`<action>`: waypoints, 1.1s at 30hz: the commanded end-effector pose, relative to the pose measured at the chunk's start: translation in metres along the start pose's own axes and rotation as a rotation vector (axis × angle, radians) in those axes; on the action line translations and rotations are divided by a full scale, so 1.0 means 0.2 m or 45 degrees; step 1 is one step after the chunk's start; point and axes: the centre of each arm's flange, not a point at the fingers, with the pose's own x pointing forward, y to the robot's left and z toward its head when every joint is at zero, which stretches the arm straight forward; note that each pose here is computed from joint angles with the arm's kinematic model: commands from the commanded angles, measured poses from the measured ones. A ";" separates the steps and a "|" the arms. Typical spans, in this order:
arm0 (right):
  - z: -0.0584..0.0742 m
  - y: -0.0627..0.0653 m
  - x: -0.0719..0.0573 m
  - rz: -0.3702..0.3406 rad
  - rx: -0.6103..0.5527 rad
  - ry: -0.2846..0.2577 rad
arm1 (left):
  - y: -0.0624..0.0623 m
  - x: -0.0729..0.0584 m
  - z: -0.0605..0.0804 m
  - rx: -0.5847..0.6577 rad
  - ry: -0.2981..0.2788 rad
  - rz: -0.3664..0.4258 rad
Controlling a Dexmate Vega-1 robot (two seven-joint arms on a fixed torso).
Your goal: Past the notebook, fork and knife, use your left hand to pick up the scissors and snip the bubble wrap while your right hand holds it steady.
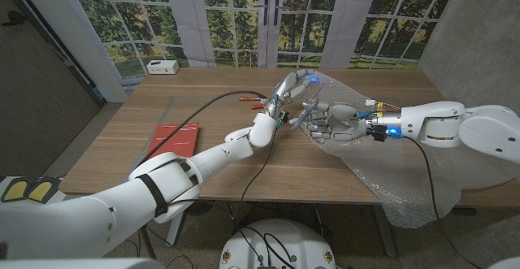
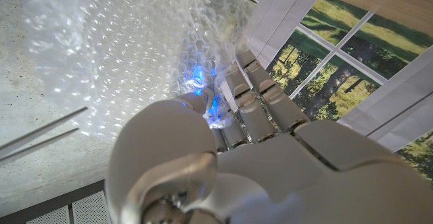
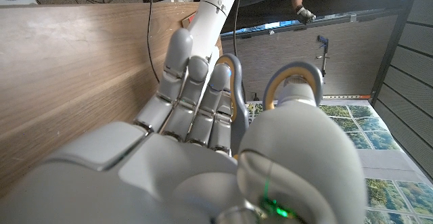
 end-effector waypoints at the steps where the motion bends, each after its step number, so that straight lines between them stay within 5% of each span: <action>1: 0.03 0.01 -0.02 -0.002 -0.039 0.016 | 0.01 -0.01 0.01 0.000 -0.011 0.007; 33: 0.09 0.02 0.00 0.013 -0.077 0.065 | 0.10 -0.01 0.08 -0.023 -0.119 0.039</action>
